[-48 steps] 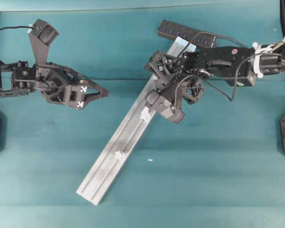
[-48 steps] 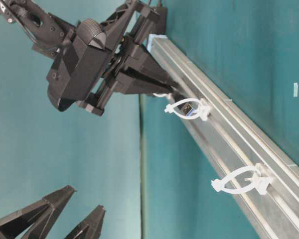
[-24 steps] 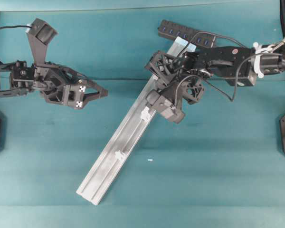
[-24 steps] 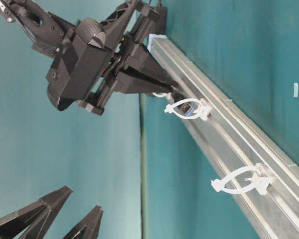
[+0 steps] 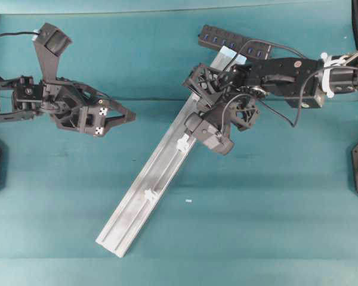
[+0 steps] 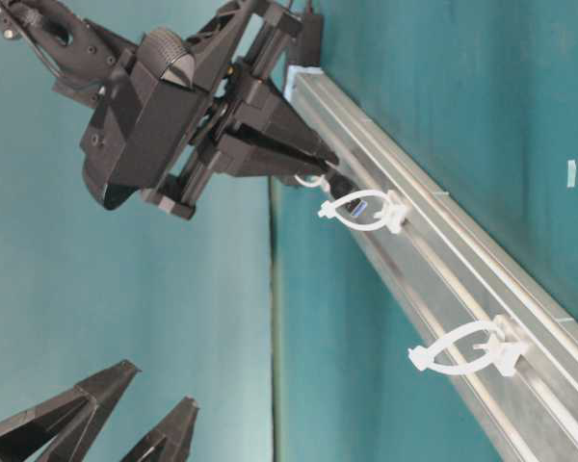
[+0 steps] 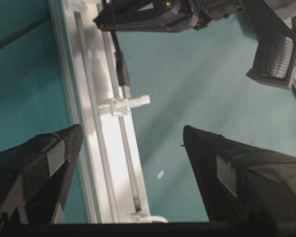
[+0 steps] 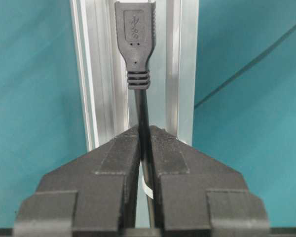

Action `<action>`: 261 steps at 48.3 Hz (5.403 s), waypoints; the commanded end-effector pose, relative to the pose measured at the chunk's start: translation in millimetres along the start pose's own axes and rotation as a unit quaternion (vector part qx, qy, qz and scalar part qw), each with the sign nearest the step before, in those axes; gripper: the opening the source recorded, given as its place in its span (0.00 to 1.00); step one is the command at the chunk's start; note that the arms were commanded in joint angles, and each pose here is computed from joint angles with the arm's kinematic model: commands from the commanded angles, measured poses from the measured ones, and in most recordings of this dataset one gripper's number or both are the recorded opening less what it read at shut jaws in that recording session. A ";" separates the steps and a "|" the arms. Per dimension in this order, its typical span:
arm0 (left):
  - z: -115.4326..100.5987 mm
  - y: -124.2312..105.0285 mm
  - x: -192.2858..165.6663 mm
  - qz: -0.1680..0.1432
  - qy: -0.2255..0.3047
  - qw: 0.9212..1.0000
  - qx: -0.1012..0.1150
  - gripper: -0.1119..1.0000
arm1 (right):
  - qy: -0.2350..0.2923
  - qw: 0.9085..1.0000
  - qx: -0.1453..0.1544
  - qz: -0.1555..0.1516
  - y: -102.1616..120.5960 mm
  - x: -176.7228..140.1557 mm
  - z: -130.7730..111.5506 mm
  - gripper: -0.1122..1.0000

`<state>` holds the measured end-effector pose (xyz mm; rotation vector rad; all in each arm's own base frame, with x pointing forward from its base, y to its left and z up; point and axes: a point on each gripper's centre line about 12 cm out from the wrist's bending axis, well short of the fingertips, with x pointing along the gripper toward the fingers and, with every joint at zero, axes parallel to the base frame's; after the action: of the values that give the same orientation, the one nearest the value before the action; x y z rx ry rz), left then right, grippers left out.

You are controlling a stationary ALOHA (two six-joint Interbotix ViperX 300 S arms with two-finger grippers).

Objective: Pass the USB cable through three rings with both arms.

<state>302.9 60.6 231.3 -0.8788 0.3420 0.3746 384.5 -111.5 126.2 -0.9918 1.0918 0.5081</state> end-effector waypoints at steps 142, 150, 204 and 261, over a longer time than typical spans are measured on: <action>-79.5 -8.9 104.5 -0.012 0.097 0.988 0.120 0.91 | -0.055 0.998 0.024 -0.011 -1.2 0.5 65.1 0.16; -81.5 -11.4 111.8 -0.018 0.094 0.988 0.121 0.90 | -0.055 0.998 0.025 -0.013 -2.0 0.6 64.0 0.16; -76.3 -19.1 118.9 -0.022 0.088 0.990 0.107 0.28 | -0.066 0.997 0.046 -0.018 -3.7 -3.3 63.8 0.16; -84.0 -23.1 87.4 -0.027 0.101 0.993 0.057 0.19 | -0.110 0.990 0.069 -0.050 1.0 -28.5 95.3 0.82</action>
<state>375.4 -1.8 132.0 -0.8106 0.5918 0.2545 413.5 -25.5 164.8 -0.8499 0.8703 0.4554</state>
